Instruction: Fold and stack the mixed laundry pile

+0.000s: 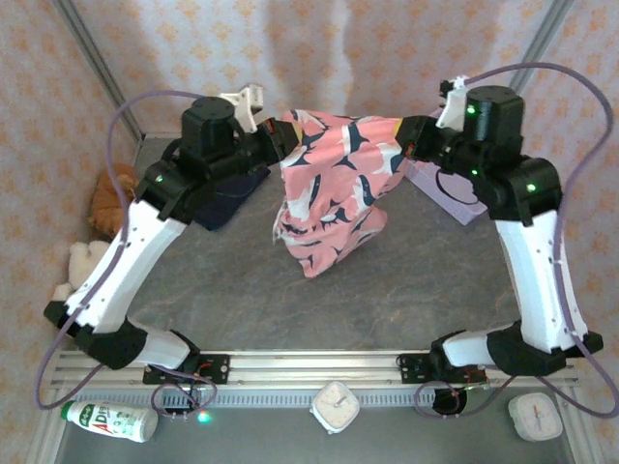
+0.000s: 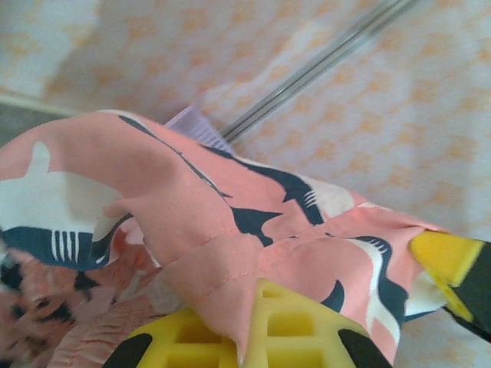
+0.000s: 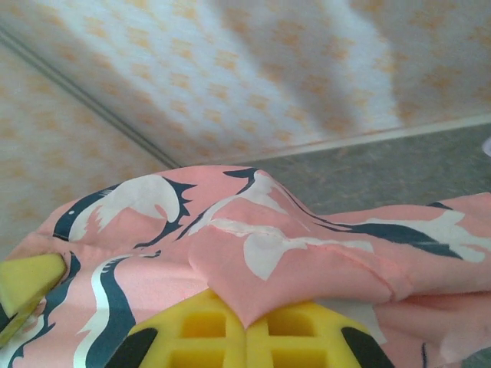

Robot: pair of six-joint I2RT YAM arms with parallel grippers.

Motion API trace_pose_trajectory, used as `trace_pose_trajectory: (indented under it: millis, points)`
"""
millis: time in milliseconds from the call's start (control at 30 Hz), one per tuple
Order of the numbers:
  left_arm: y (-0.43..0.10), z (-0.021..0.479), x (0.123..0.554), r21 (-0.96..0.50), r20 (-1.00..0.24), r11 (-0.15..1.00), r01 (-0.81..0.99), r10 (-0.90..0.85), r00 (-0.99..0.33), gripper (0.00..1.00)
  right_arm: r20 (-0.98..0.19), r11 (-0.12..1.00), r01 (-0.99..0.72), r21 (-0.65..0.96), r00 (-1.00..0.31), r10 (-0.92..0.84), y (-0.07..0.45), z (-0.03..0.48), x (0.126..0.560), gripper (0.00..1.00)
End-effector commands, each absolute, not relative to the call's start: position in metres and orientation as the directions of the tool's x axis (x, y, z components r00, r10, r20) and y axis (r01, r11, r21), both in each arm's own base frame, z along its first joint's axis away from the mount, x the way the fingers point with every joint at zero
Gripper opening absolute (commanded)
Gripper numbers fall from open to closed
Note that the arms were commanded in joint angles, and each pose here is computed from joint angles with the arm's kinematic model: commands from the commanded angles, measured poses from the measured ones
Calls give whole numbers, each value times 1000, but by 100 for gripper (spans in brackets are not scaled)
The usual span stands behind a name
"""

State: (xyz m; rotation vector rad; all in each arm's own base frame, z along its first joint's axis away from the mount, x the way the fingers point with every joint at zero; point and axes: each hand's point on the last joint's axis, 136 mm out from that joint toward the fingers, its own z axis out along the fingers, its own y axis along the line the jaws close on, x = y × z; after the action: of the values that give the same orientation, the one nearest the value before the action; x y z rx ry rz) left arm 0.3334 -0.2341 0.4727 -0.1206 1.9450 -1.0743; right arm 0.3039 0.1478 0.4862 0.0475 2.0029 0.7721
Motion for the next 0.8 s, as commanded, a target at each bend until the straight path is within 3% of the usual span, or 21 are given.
trace_pose_trajectory:
  millis: [0, 133, 300, 333, 367, 400, 433, 467, 533, 567, 767]
  points:
    - [-184, 496, 322, -672, -712, 700, 240, -522, -470, 2, -819, 842, -165, 513, -389, 422, 99, 522, 291, 0]
    - [-167, 495, 343, -609, -762, 776, 162, -516, -390, 2, -821, 845, -143, 515, -364, 439, 102, 520, 317, 0]
    - [-151, 431, 427, -559, -732, 829, -24, -507, -456, 2, -808, 890, -9, 455, -425, 409, 112, 459, 406, 0]
    - [-147, 408, 447, -537, -717, 841, -67, -497, -490, 3, -805, 903, 45, 427, -436, 402, 109, 441, 426, 0]
    - [-142, 384, 466, -497, -709, 860, -118, -480, -517, 15, -800, 913, 77, 400, -457, 389, 110, 419, 448, 0]
    - [-137, 364, 480, -456, -701, 875, -160, -465, -541, 40, -793, 920, 92, 380, -480, 375, 112, 400, 465, 8]
    - [-133, 342, 493, -405, -692, 892, -200, -442, -571, 69, -772, 925, 122, 360, -517, 368, 113, 372, 485, 26]
    - [-128, 316, 505, -342, -672, 906, -249, -421, -609, 86, -744, 928, 148, 343, -559, 365, 113, 346, 501, 50]
    - [-128, 283, 516, -258, -627, 924, -281, -382, -680, 94, -688, 931, 211, 297, -629, 362, 109, 308, 517, 77]
    - [-131, 269, 516, -231, -594, 930, -285, -367, -715, 94, -657, 932, 243, 268, -662, 362, 105, 291, 520, 81]
    - [-137, 238, 493, -236, -534, 936, -261, -349, -770, 95, -549, 937, 258, 237, -760, 348, 105, 237, 485, 87]
